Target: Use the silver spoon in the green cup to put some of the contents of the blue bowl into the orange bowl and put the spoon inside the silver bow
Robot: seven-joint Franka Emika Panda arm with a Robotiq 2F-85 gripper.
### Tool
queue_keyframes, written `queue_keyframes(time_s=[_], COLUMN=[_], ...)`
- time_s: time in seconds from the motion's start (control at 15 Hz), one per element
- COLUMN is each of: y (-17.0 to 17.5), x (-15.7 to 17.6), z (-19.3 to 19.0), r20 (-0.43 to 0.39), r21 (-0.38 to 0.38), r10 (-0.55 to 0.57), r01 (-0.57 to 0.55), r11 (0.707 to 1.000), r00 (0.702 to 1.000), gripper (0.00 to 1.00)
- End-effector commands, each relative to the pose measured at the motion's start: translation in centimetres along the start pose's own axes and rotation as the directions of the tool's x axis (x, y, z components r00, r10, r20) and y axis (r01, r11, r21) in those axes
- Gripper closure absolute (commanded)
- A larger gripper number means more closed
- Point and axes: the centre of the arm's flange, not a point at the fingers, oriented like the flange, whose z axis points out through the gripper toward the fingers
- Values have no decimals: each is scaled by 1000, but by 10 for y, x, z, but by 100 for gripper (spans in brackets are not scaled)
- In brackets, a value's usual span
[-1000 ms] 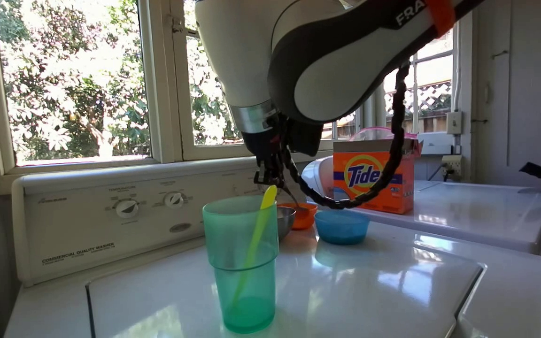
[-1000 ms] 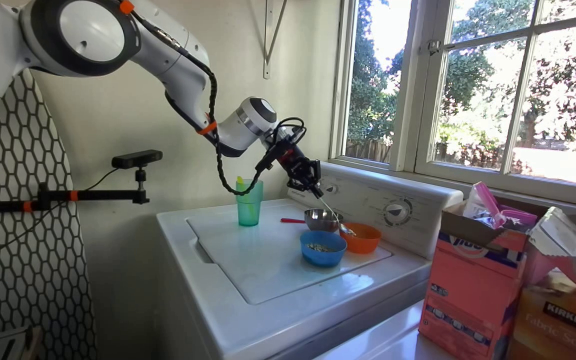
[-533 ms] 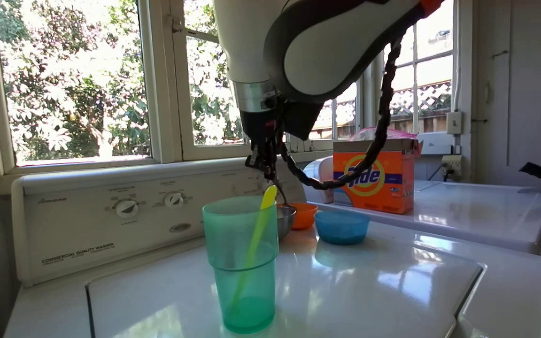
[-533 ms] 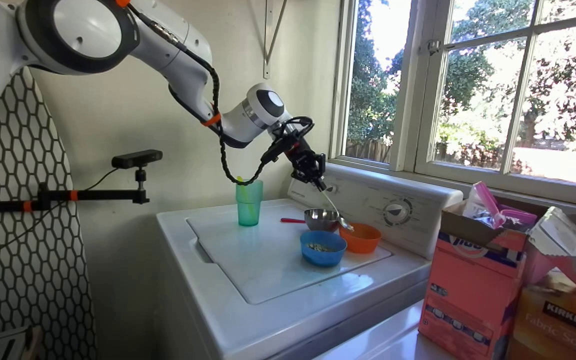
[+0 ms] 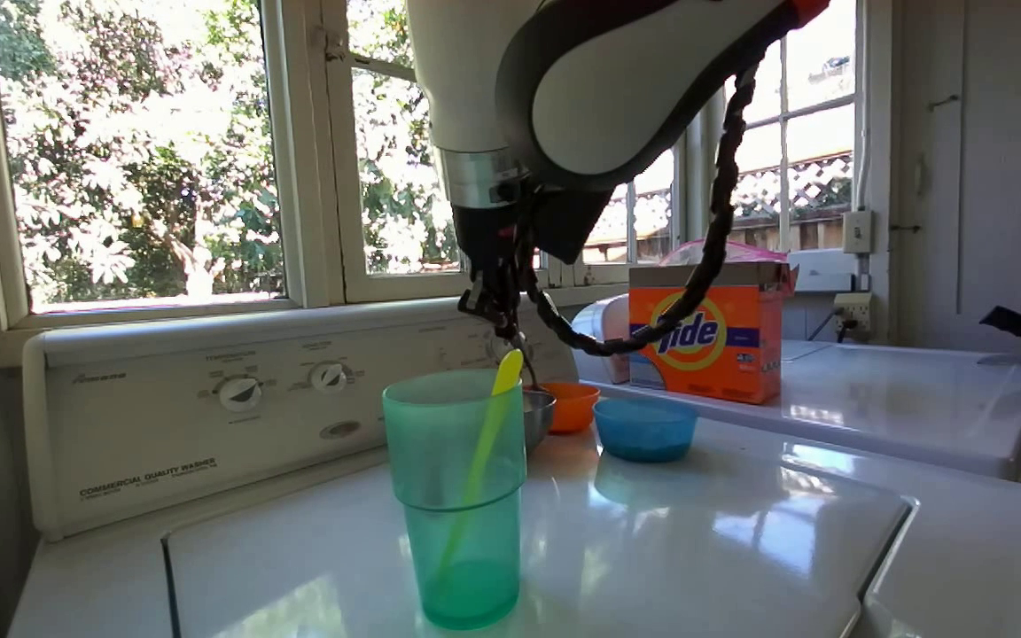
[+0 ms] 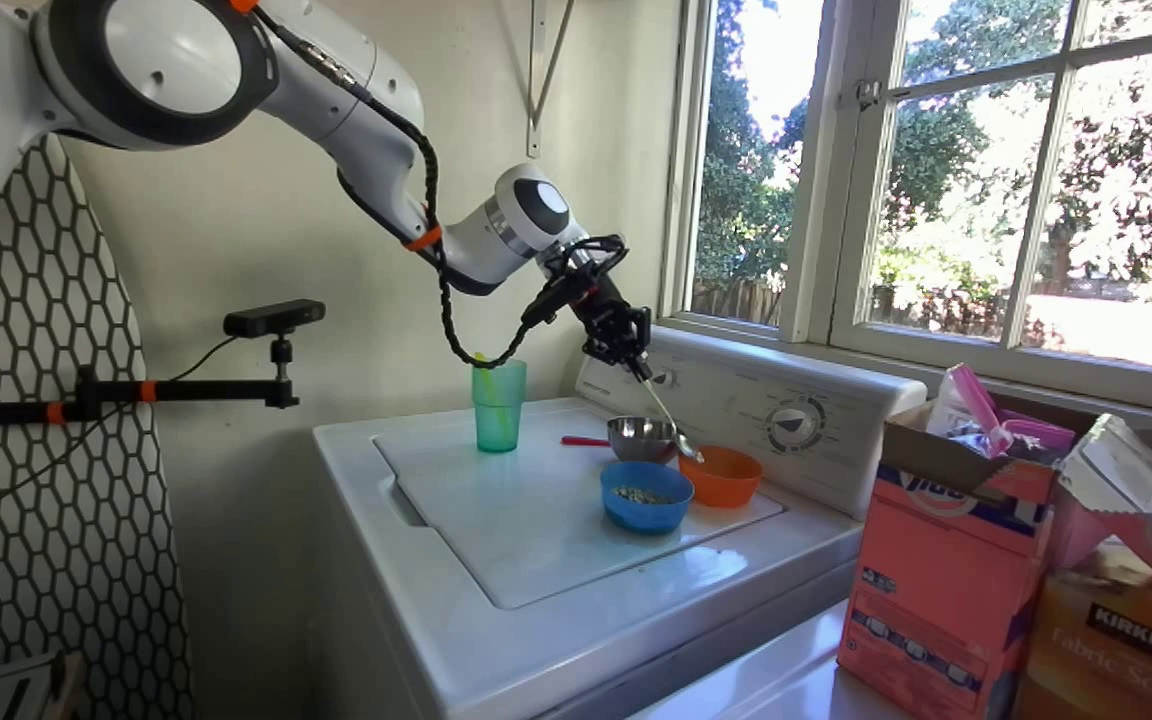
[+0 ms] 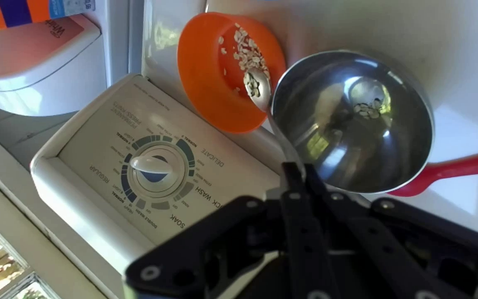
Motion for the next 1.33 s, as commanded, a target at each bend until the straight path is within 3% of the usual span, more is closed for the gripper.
queue_keyframes(time_s=[0.0,0.33,0.6,0.8,0.93,1.27], y=[14,39,55,60,59,52], x=[-3,-6,-7,-12,-17,-38], z=[11,24,29,31,29,14], r20=[-9,-61,-126,-119,-103,-64], r21=[51,80,183,258,284,184], r10=[94,224,319,396,408,441], r01=[-93,-219,-294,-357,-366,-424], r11=[994,972,938,898,886,887], r00=[996,973,939,911,907,895], gripper=[99,99,99,99,99,99])
